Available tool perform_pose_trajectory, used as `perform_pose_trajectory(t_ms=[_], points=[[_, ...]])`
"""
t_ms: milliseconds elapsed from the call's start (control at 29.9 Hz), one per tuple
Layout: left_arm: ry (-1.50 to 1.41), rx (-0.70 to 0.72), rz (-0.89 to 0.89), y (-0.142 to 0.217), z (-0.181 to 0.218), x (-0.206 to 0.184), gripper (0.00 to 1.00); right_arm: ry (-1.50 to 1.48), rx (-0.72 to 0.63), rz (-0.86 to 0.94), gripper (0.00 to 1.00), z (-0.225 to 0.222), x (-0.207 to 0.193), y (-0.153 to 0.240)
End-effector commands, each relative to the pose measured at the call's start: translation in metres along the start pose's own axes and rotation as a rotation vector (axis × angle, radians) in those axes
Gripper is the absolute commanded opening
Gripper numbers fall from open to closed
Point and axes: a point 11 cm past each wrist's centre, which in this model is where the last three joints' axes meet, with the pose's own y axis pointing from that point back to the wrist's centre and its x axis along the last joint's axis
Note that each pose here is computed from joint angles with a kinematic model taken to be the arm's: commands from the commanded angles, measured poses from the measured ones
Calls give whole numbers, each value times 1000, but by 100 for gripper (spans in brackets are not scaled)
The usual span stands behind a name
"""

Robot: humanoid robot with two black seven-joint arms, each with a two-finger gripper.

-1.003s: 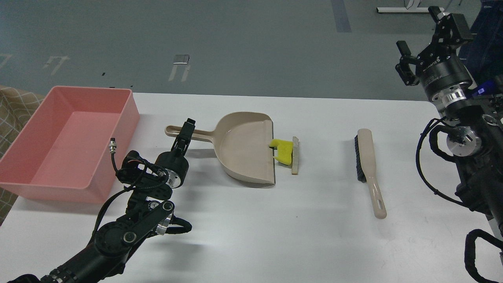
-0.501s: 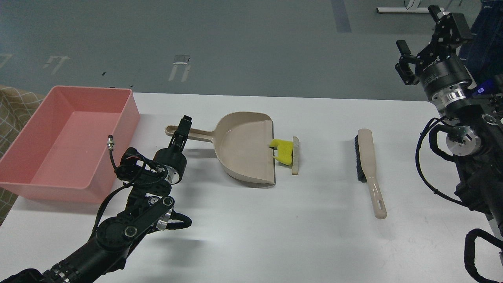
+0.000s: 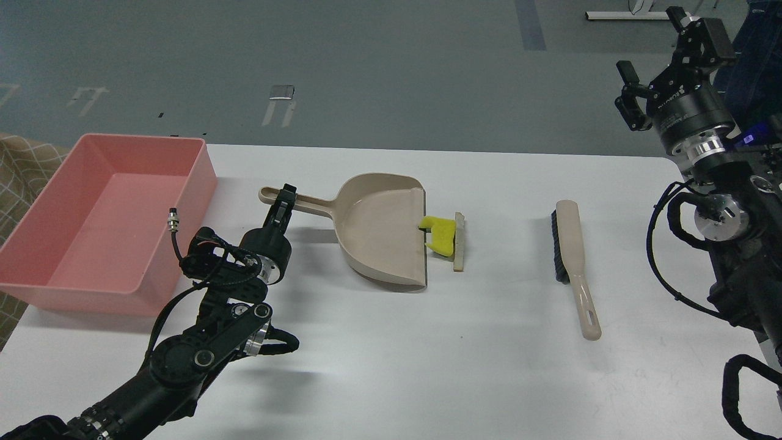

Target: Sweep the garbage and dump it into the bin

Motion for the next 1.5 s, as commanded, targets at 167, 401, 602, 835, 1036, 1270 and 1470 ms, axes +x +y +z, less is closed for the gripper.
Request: perform_pose_trajectory(t_ms=[167, 401, 602, 835, 1036, 1270, 1470], points=[[1, -17, 6, -3, 6, 2, 0, 3, 0, 1, 100, -1, 1, 0], [-1, -59, 9, -5, 17, 4, 0, 173, -94, -78, 100, -13, 10, 5], [-2, -90, 17, -4, 22, 3, 0, 442, -237, -282, 100, -34, -3, 26], [1, -135, 14, -3, 29, 3, 0, 771, -455, -396, 100, -70, 13, 71], [5, -155, 8, -1, 32, 1, 0, 1056, -598, -573, 100, -77, 8, 114], [9, -156, -3, 2, 31, -2, 0, 1205, -736, -750, 100, -72, -4, 164], [16, -168, -12, 4, 34, -3, 0, 1331, -822, -843, 100, -52, 4, 184]])
